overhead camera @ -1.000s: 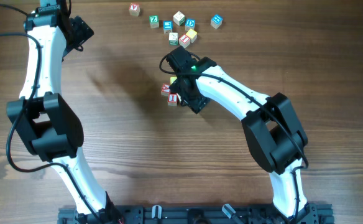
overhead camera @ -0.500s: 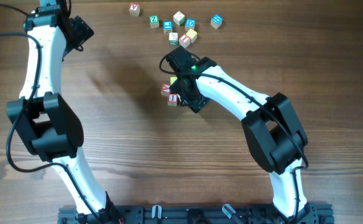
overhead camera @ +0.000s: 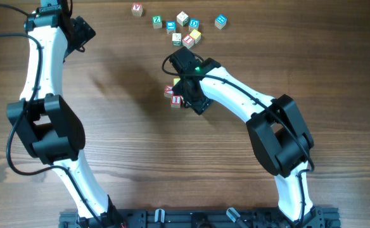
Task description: Form a circle
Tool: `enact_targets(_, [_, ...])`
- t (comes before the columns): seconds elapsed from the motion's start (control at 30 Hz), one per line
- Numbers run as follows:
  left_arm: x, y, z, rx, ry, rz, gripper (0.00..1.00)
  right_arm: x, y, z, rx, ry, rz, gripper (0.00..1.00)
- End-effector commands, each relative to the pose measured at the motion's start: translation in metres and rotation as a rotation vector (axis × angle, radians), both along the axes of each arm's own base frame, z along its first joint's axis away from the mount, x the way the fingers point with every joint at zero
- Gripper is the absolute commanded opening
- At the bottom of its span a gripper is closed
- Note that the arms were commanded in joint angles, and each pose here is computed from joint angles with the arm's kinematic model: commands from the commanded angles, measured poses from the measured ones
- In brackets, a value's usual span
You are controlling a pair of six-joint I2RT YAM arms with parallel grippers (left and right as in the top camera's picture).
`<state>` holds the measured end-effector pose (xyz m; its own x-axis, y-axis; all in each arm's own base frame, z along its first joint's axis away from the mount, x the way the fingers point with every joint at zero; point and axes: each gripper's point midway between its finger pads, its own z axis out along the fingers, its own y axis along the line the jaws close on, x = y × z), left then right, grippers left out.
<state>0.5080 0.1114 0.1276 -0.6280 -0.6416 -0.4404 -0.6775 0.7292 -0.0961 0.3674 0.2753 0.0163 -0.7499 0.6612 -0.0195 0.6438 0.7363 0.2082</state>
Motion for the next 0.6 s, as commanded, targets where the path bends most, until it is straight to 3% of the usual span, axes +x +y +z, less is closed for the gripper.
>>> enact_targets(0.0, [0.002, 0.003, 0.006, 0.016, -0.012, 0.002, 1.00, 0.003, 0.006, 0.017, 0.034, -0.034, 0.026, 0.74])
enact_targets(0.4, [0.002, 0.003, 0.006, 0.016, -0.012, 0.002, 1.00, 0.010, 0.004, 0.032, 0.054, -0.075, 0.041, 0.74])
enact_targets(0.57, [0.002, 0.003, 0.006, 0.016, -0.012, 0.002, 1.00, 0.019, -0.006, 0.039, 0.051, -0.097, 0.062, 0.68])
